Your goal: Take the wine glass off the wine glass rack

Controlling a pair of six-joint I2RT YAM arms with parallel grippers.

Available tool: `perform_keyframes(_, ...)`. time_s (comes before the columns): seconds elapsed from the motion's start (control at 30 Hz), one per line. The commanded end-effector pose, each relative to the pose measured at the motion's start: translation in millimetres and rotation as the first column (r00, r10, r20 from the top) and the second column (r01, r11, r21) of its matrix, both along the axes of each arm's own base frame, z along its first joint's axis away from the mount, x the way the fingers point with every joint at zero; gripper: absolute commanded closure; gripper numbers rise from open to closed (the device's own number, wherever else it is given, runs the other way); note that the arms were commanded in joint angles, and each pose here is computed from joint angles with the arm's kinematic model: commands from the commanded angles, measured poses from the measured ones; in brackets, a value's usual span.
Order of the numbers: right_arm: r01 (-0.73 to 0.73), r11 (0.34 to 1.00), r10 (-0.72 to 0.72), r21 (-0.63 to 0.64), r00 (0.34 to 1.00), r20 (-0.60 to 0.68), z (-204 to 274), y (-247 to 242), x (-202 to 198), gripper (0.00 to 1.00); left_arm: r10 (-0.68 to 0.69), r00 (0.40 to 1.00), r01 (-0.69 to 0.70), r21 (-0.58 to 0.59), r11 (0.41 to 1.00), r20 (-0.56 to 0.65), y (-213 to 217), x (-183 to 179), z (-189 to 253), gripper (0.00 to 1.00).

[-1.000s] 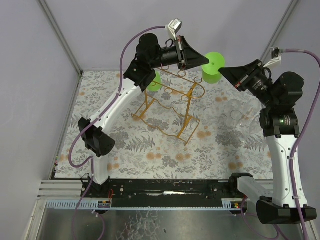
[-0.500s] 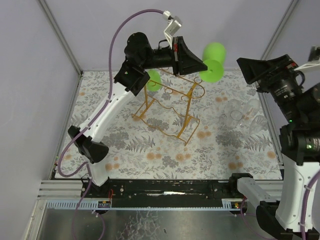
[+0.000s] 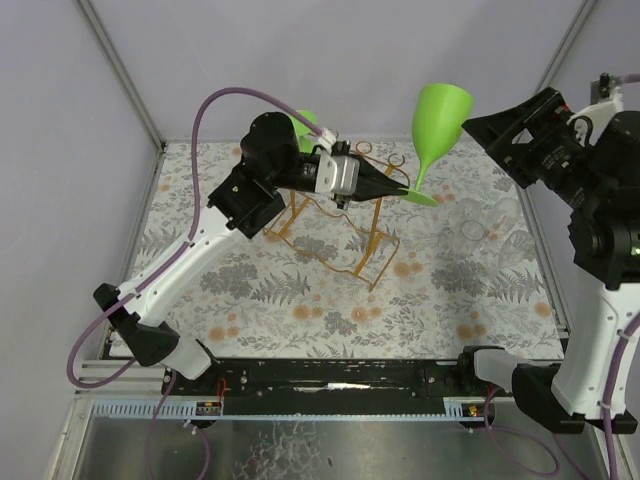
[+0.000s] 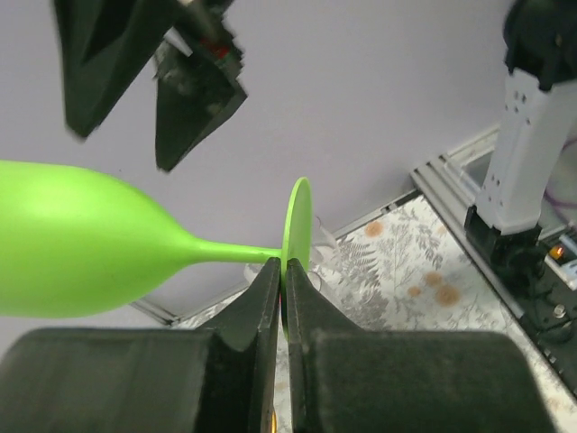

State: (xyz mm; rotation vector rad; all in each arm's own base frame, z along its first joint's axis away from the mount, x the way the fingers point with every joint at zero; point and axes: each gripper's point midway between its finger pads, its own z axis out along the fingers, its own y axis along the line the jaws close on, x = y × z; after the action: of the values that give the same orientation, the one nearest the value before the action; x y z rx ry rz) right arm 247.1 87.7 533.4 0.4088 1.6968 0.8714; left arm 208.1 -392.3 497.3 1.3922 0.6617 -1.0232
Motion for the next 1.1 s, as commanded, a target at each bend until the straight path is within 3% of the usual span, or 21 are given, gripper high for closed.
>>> perform_keyframes(0.0, -0.064, 0.998, 0.065, 0.012, 0.995, -0.076, -16, 10, -3, 0.09, -0.041, 0.961, 0.041, 0.006, 0.999, 0.272, 1, -22, -14, 1.0)
perform_keyframes(0.27, -0.137, 0.99, 0.138, 0.018, 0.987, -0.076, -15, 20, -7, 0.09, -0.108, 0.949, 0.089, 0.079, 0.993, 0.296, -4, -40, -45, 1.0)
perform_keyframes(0.63, -0.256, 0.966, 0.255, 0.018, 0.947, -0.196, -47, 34, -11, 0.12, -0.135, 0.901, 0.104, 0.098, 0.99, 0.413, -9, -46, -56, 1.0)
perform_keyframes(1.07, -0.306, 0.952, 0.303, 0.021, 0.926, -0.225, -62, 40, -13, 0.1, -0.164, 0.888, 0.124, 0.119, 0.985, 0.429, -15, -54, -65, 1.0)
